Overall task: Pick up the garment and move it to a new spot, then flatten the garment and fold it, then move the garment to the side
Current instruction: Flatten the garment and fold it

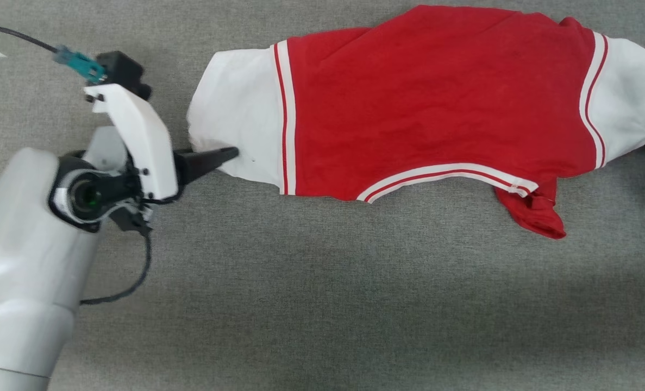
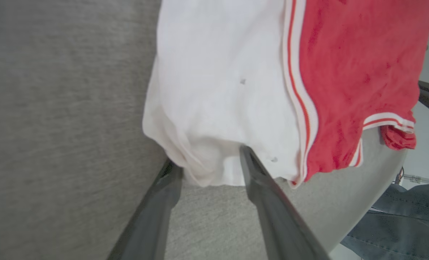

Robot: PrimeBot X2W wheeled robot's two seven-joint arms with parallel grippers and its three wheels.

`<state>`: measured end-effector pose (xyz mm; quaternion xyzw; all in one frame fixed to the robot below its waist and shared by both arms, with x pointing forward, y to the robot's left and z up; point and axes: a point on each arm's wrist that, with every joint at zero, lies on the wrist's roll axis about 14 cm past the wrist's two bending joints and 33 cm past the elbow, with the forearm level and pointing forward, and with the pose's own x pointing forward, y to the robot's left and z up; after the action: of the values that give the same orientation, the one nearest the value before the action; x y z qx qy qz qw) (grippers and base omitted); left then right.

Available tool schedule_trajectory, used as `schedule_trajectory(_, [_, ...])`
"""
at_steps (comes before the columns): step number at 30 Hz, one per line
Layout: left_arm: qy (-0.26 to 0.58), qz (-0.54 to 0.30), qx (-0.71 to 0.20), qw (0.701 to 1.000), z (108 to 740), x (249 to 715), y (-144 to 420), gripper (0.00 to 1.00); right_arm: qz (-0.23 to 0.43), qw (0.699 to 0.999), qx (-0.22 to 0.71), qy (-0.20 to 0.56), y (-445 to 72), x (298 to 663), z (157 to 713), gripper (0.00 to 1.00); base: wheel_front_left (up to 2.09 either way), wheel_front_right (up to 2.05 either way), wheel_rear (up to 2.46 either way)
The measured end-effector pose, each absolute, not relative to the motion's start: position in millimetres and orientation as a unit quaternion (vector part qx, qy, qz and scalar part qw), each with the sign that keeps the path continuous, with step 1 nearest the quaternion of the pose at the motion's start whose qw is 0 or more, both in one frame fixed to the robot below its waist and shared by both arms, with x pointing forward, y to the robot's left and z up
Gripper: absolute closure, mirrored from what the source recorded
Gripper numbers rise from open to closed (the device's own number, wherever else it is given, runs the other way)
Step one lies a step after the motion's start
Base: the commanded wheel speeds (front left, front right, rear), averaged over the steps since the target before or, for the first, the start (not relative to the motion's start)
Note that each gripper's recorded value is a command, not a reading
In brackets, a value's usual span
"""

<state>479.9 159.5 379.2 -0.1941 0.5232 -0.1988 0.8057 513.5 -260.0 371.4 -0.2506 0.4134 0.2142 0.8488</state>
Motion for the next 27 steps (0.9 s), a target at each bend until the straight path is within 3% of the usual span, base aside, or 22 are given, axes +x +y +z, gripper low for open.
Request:
schedule_trajectory(3, [0.523,-0.214,-0.203,0.8,380,477,146,1.0,0.215,0.852,-0.246,0.409,-258,513,373,1.0,0.0,0.0,0.0])
schedule_trajectory(9, [0.497,-0.209,-0.205,0.816,383,479,144,1.0,0.213,0.864,-0.235,0.392,-256,512,381,1.0,0.0,0.0,0.0])
schedule_trajectory(27, [0.313,-0.228,-0.256,0.886,459,504,138,1.0,0.18,0.945,-0.128,0.241,-260,523,466,1.0,0.0,0.0,0.0])
